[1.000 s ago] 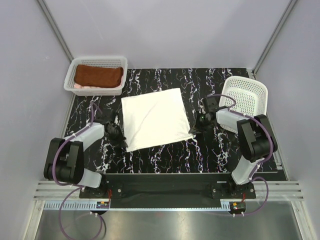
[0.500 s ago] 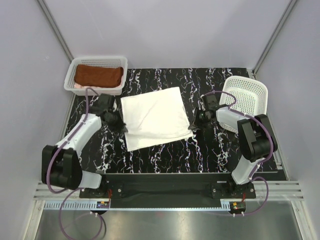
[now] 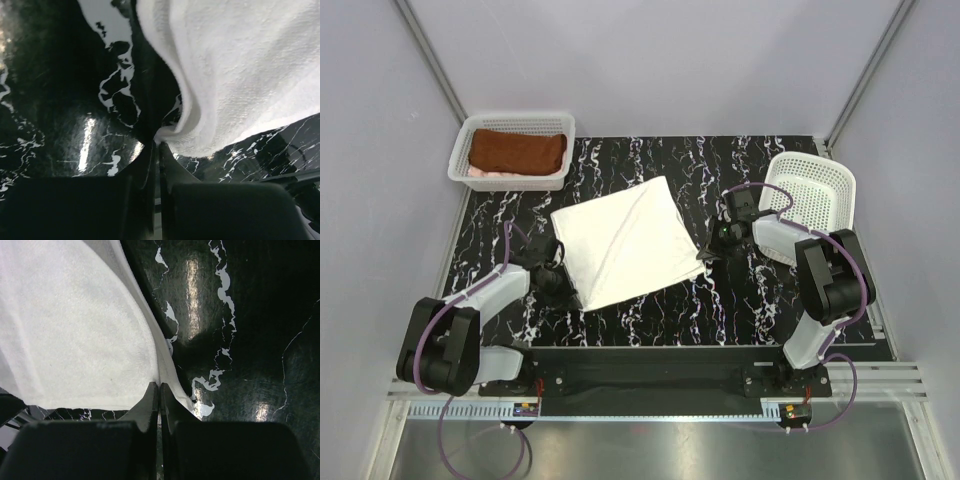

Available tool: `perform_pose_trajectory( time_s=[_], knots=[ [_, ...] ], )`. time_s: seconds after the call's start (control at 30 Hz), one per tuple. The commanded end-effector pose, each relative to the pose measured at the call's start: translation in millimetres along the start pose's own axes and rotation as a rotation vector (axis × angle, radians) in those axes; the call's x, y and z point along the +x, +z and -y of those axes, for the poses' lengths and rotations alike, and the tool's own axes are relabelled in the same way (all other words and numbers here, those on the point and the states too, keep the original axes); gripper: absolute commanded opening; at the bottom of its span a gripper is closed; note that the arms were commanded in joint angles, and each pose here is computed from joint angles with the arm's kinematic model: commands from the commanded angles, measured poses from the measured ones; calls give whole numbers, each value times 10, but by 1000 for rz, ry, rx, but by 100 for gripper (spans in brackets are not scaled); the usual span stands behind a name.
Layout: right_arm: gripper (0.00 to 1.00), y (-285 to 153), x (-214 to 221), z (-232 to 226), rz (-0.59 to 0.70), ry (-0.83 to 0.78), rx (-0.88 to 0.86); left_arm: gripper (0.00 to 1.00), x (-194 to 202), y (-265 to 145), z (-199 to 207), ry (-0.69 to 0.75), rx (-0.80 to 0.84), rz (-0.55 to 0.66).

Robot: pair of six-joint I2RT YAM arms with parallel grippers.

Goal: Fold and stack the towels
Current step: Fold the towel

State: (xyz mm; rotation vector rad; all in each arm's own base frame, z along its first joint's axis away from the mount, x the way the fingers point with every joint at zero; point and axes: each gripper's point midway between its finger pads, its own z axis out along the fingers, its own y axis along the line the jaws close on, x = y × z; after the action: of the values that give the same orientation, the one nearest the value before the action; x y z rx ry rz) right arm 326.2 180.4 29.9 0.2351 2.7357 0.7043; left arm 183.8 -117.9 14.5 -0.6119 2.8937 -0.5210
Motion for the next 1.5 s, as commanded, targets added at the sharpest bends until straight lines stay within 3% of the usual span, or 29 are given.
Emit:
perform_pose_trajectory(
  time_s=[0.0, 0.4, 0.63, 0.83, 0.87, 0.93, 1.1, 1.17, 1.23, 1.3, 1.47],
  knots=[
    [0, -3, -101, -85, 31, -27, -19, 0, -126, 115, 16, 19, 6, 58],
    [0, -367, -157, -28, 39, -64, 97, 0, -251, -73, -86, 6, -71, 161],
    [0, -163, 141, 139, -17, -17, 85, 0, -325, -202, -169, -19, -106, 267],
    [1, -47, 290, 78, -60, 22, 8, 0, -259, -134, -220, -3, -160, 223],
    [1, -49, 280, 78, -52, 24, 8, 2, -266, -131, -228, -4, -168, 225],
    [3, -50, 288, 125, -44, 34, 28, 16, -259, -133, -240, -9, -176, 221],
    [6, -1, 404, 214, -53, 75, 45, 25, -283, -171, -244, -17, -187, 234],
    [13, 0, 464, 222, -55, 83, 41, 38, -317, -205, -272, -23, -210, 252],
    [28, -17, 499, 248, -51, 86, 48, 45, -377, -275, -246, -15, -223, 267],
    [33, -104, 468, 234, -25, 85, 51, 48, -500, -378, -215, 6, -243, 308],
    [33, -353, 343, 155, 29, 81, 79, 56, -973, -734, 180, 54, -171, 414]
  ],
)
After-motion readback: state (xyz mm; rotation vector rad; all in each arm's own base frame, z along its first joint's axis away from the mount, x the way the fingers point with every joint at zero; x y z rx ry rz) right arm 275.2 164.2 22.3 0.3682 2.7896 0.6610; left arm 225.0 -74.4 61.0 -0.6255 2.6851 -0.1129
